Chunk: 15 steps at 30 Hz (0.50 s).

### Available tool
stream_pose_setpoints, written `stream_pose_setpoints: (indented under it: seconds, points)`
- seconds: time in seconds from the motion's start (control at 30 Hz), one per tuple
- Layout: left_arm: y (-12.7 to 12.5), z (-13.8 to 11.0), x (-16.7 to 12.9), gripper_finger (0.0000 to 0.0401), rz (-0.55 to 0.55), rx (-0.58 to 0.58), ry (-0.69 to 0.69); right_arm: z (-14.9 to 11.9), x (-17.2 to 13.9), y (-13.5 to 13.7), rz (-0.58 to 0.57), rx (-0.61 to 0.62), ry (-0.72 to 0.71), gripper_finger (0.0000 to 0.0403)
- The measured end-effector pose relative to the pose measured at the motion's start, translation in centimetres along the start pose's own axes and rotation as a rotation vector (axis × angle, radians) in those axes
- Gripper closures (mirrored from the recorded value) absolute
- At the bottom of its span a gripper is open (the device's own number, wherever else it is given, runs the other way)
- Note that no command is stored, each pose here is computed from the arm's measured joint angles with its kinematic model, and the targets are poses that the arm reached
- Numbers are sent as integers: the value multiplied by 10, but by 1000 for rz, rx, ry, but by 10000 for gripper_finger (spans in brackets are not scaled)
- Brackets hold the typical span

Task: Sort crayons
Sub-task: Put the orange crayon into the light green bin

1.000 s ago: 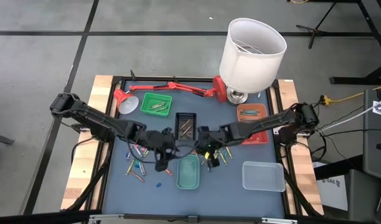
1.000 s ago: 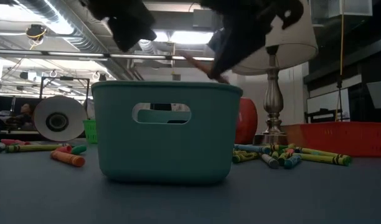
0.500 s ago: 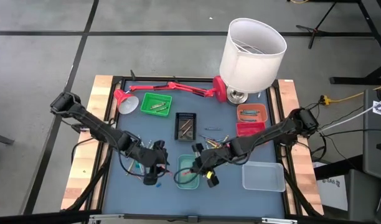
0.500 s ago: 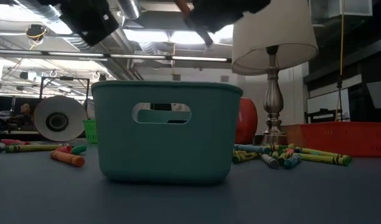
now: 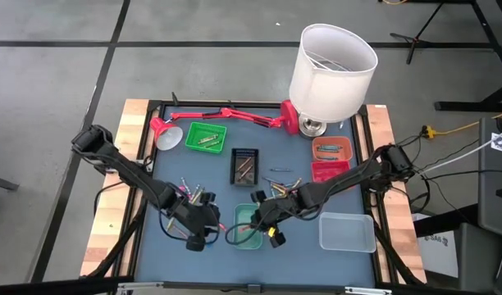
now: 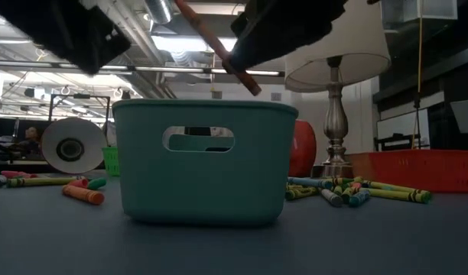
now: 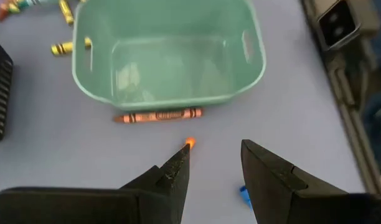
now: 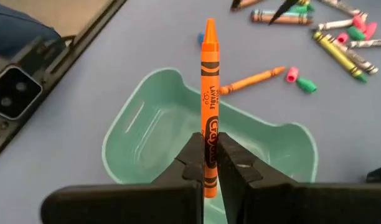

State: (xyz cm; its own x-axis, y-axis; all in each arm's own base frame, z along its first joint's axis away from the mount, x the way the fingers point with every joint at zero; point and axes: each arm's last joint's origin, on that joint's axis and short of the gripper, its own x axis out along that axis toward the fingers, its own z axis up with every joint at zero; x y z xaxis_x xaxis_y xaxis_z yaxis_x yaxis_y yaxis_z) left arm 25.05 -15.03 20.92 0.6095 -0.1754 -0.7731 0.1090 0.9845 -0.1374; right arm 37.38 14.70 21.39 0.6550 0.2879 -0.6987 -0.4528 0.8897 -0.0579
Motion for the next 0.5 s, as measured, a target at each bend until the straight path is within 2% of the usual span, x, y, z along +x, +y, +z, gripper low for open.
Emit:
stream_pose_setpoints:
  seconds: [0.23,0.5]
  points:
    - [1,-6,19,273,50,67,49,-2,3,0,2,0,16,374]
    - [2,-11,31,273,82,158,85,-2,3,0,2,0,16,298]
